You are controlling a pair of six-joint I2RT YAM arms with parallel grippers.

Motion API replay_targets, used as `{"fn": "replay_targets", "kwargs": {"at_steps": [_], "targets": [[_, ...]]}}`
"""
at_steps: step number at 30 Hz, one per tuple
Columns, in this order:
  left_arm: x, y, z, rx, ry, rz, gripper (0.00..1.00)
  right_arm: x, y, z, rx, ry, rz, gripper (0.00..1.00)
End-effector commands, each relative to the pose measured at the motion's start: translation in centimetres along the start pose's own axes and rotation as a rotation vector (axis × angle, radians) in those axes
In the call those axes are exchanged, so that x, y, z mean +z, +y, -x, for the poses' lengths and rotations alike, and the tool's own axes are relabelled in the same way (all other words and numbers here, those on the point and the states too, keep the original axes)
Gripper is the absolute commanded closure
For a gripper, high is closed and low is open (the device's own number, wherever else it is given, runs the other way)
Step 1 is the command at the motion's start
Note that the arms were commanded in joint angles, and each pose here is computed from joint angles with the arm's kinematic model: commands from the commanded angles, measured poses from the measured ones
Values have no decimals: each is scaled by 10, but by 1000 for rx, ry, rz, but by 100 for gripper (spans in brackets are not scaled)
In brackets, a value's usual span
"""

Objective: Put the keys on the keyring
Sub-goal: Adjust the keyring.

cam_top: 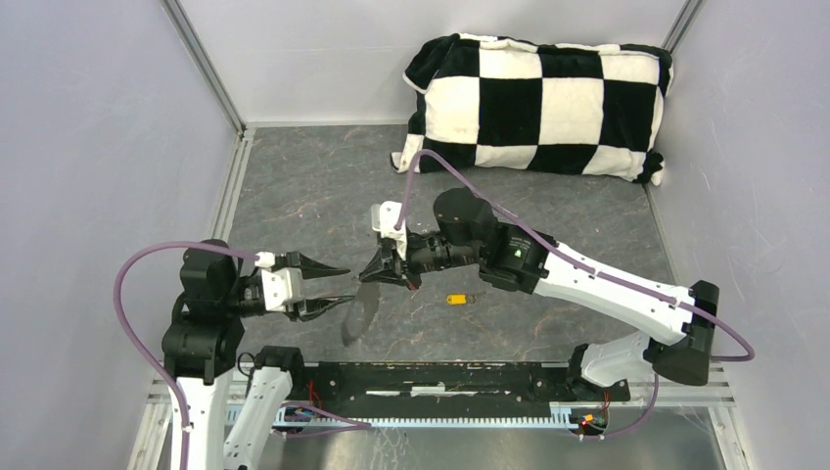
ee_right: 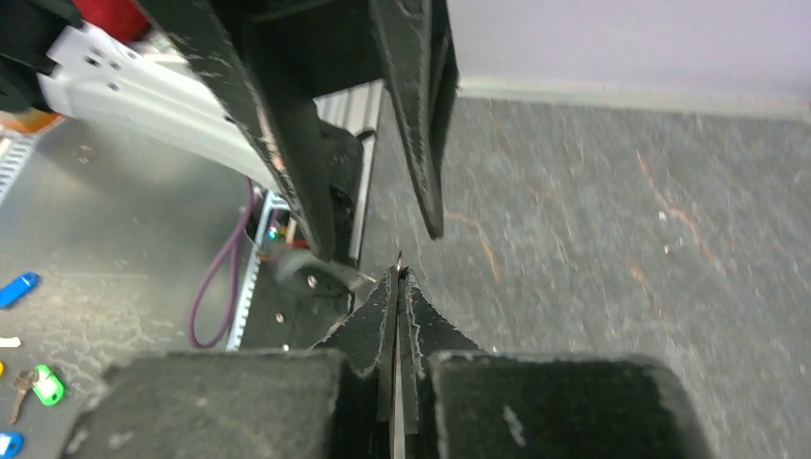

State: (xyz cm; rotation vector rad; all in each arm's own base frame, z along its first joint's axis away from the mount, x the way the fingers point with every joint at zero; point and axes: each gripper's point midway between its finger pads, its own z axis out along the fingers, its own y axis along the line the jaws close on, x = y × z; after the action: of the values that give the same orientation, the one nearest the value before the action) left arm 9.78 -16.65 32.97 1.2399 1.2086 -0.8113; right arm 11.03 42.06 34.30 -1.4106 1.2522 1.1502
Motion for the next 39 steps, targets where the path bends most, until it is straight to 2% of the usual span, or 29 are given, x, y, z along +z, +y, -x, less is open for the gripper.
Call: {"fn": "replay_targets", "kwargs": {"at_steps": [1, 6, 13, 25, 30, 32, 37, 39], "targets": [[-8, 10, -19, 165, 130, 26, 50, -6, -7, -17, -3, 173, -42, 99], [-7, 8, -31, 147, 155, -22, 61, 1, -6, -24, 18, 263, -30, 100], [-7, 8, -52, 168, 202, -51, 63, 7, -5, -28, 34, 327, -21, 100], [0, -8, -50, 85, 115, -111, 64, 29, 1, -16, 63, 335, 28, 100], [0, -6, -51, 93, 122, -108, 66, 35, 6, -13, 62, 333, 52, 100], [0, -6, -52, 96, 123, -107, 71, 37, 7, -12, 62, 335, 54, 100], [-1, -7, -55, 106, 132, -103, 94, 36, 10, -7, 64, 324, 63, 99], [-2, -8, -57, 106, 137, -101, 98, 35, 12, -5, 65, 318, 69, 100]]}}
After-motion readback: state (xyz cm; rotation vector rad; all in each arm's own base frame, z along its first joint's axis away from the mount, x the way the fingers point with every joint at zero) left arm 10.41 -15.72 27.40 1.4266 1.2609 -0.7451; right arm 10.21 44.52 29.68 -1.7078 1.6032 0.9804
